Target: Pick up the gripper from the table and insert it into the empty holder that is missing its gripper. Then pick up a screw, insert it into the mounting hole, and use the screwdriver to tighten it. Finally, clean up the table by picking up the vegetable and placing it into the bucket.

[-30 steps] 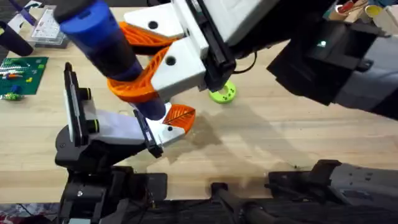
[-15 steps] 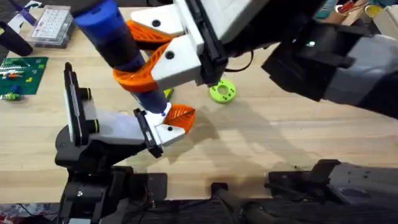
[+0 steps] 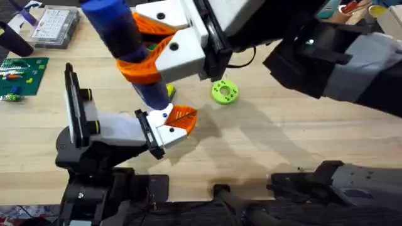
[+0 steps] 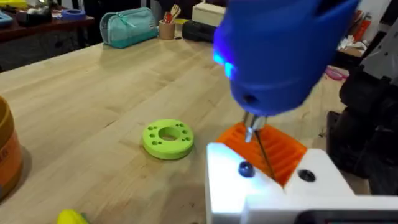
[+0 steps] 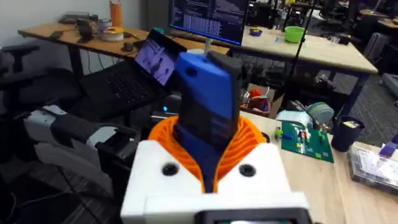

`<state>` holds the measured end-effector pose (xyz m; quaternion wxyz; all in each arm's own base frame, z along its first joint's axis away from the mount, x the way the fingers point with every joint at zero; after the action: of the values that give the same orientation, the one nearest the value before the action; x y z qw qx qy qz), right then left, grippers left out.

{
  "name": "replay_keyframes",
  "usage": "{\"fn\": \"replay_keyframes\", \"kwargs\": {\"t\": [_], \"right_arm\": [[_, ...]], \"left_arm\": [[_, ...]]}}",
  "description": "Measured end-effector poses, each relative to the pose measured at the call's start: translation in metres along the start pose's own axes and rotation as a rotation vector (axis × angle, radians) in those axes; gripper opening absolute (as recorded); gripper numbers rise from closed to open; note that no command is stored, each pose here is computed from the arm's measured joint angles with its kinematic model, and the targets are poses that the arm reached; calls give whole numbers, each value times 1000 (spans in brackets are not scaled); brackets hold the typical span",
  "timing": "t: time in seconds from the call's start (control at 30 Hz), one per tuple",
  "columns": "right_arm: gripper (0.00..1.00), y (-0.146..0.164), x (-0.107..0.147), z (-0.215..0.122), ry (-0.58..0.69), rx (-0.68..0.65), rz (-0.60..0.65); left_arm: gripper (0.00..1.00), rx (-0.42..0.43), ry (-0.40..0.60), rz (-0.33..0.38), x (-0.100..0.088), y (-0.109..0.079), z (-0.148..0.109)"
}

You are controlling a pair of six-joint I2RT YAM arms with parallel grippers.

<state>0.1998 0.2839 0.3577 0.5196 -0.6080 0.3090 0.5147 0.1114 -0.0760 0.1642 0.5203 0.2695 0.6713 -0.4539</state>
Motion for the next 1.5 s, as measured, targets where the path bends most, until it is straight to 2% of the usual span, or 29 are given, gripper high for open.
{"fn": "replay_keyframes", "kwargs": {"t": [1.0,1.5], "right_arm": [[55,0,0,0,-1,-4,7],[56,2,13,4,12,-13,41]], "left_arm": [[11,0,0,0,0,0,0],[11,0,0,0,0,0,0]]}}
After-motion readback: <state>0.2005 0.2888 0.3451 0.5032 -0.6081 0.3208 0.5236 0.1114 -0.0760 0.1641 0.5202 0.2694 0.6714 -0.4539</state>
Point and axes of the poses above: each hand's point on the last joint's axis, 136 mm out from that joint toward the fingers, its own z axis out along the fingers, its own y axis along the line the jaws close on, x = y × z, the point moved 9 cm from there along -z, back along the fingers, and after that the axes turned 11 degrees about -z, right-handed, at the moved point
